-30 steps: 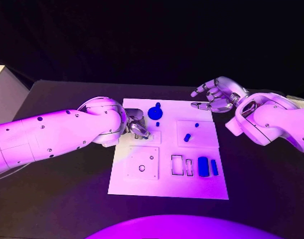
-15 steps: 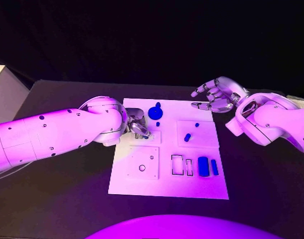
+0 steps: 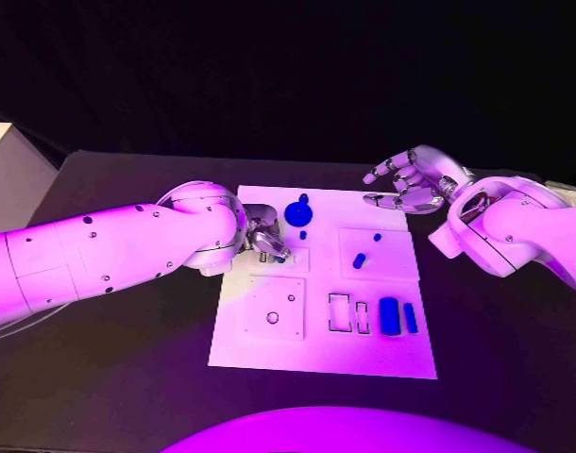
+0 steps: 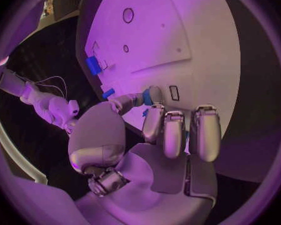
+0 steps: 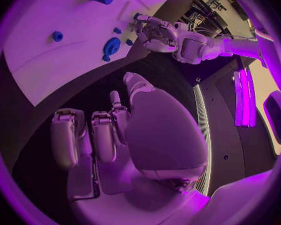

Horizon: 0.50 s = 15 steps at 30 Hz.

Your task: Assemble the parts on the task board

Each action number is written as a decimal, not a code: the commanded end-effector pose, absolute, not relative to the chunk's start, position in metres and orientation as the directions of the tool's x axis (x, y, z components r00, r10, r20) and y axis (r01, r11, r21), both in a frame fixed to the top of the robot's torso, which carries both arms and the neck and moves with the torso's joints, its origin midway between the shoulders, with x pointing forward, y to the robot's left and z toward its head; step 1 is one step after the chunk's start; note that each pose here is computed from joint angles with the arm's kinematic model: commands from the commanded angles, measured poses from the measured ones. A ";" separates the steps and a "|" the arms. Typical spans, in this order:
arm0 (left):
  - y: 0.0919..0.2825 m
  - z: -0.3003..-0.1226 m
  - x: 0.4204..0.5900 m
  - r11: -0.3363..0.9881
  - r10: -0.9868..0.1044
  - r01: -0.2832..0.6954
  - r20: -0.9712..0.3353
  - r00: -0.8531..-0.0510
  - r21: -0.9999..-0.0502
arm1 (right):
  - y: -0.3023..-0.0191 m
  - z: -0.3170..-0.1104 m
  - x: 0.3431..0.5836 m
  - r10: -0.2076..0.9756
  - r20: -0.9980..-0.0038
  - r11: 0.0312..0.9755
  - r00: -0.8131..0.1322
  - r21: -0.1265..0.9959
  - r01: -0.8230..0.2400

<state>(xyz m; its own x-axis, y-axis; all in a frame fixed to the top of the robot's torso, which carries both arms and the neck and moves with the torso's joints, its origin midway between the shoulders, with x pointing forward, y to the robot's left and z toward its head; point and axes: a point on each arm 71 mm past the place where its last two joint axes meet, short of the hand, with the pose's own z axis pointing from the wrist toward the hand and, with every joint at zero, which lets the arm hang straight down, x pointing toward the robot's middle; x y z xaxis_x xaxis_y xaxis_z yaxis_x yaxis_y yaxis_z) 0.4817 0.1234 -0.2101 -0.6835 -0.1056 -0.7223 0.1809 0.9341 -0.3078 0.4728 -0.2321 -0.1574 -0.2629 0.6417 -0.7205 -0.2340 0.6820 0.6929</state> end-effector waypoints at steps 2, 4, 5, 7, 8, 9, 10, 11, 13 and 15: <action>0.117 -0.213 0.478 0.928 -0.093 0.194 -0.702 -0.706 -0.317 | -0.230 -0.158 0.472 0.631 -0.725 0.682 -0.275 0.688 -0.248; 0.117 -0.213 0.478 0.928 -0.092 0.194 -0.702 -0.706 -0.317 | -0.230 -0.158 0.472 0.631 -0.725 0.682 -0.275 0.688 -0.248; 0.117 -0.213 0.478 0.928 -0.092 0.194 -0.703 -0.706 -0.317 | -0.230 -0.158 0.472 0.631 -0.725 0.682 -0.275 0.688 -0.248; 0.117 -0.213 0.478 0.929 -0.092 0.194 -0.704 -0.704 -0.316 | -0.230 -0.158 0.472 0.631 -0.725 0.682 -0.275 0.688 -0.248; 0.117 -0.213 0.478 0.929 -0.093 0.194 -0.705 -0.703 -0.316 | -0.230 -0.158 0.472 0.631 -0.725 0.682 -0.275 0.688 -0.248; 0.117 -0.213 0.478 0.929 -0.094 0.194 -0.706 -0.702 -0.316 | -0.230 -0.158 0.472 0.631 -0.725 0.682 -0.275 0.688 -0.248; 0.118 -0.213 0.478 0.929 -0.095 0.193 -0.707 -0.701 -0.316 | -0.231 -0.158 0.472 0.631 -0.725 0.682 -0.275 0.688 -0.248; 0.118 -0.213 0.478 0.929 -0.096 0.193 -0.707 -0.700 -0.317 | -0.231 -0.158 0.472 0.631 -0.725 0.682 -0.275 0.688 -0.248; 0.118 -0.213 0.478 0.929 -0.097 0.192 -0.708 -0.700 -0.317 | -0.231 -0.158 0.472 0.631 -0.725 0.682 -0.275 0.688 -0.248; 0.118 -0.213 0.478 0.929 -0.099 0.190 -0.708 -0.699 -0.318 | -0.231 -0.158 0.472 0.631 -0.725 0.682 -0.275 0.688 -0.248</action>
<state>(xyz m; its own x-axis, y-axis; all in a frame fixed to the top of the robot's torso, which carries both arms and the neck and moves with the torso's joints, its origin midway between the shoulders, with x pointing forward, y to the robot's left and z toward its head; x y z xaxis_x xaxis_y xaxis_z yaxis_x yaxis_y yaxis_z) 0.4816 0.1221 -0.2103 -0.6839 -0.1052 -0.7220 0.1810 0.9341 -0.3076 0.4725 -0.2322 -0.1573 -0.2632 0.6417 -0.7204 -0.2344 0.6818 0.6930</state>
